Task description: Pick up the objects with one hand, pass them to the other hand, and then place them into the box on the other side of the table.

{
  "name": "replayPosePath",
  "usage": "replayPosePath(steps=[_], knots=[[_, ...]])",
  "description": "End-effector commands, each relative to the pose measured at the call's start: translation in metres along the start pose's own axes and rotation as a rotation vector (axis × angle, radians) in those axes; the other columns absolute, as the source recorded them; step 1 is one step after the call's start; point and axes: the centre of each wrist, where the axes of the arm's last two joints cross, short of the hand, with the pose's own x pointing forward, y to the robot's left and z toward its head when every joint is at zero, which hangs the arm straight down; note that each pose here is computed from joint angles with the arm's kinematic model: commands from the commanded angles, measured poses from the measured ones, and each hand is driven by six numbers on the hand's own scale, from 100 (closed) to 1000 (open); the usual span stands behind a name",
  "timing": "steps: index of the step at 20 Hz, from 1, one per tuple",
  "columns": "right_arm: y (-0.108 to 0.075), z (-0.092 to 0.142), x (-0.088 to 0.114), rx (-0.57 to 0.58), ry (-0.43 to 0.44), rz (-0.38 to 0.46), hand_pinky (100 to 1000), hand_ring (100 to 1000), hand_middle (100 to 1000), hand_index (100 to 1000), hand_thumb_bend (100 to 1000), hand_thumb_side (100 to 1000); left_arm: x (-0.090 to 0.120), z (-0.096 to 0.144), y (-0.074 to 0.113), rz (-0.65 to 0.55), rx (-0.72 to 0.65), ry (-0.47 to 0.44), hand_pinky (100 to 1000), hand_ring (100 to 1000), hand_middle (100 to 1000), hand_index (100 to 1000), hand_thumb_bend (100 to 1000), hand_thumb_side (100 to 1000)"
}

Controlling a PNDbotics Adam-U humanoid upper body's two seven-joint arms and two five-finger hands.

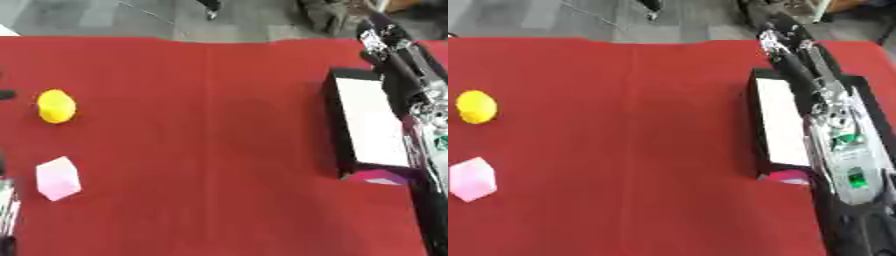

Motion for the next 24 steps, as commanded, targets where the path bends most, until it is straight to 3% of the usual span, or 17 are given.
replayPosePath(steps=[1,20,24], knots=[[-0.006,-0.001,0.009,-0.003,-0.033,0.029,1000,1000,968,1000,100,612,0.010,-0.007,0.004,-0.009,-0.002,-0.044,580,697,641,810,262,755],[-0.008,-0.002,0.009,-0.013,-0.031,0.030,1000,1000,968,1000,100,613,0.014,-0.013,0.004,-0.036,0.006,-0.063,584,705,648,816,267,751],[-0.008,-0.002,0.008,-0.013,-0.027,0.035,1000,1000,968,1000,100,613,0.016,-0.022,0.012,-0.124,0.005,-0.059,595,716,652,818,259,749]])
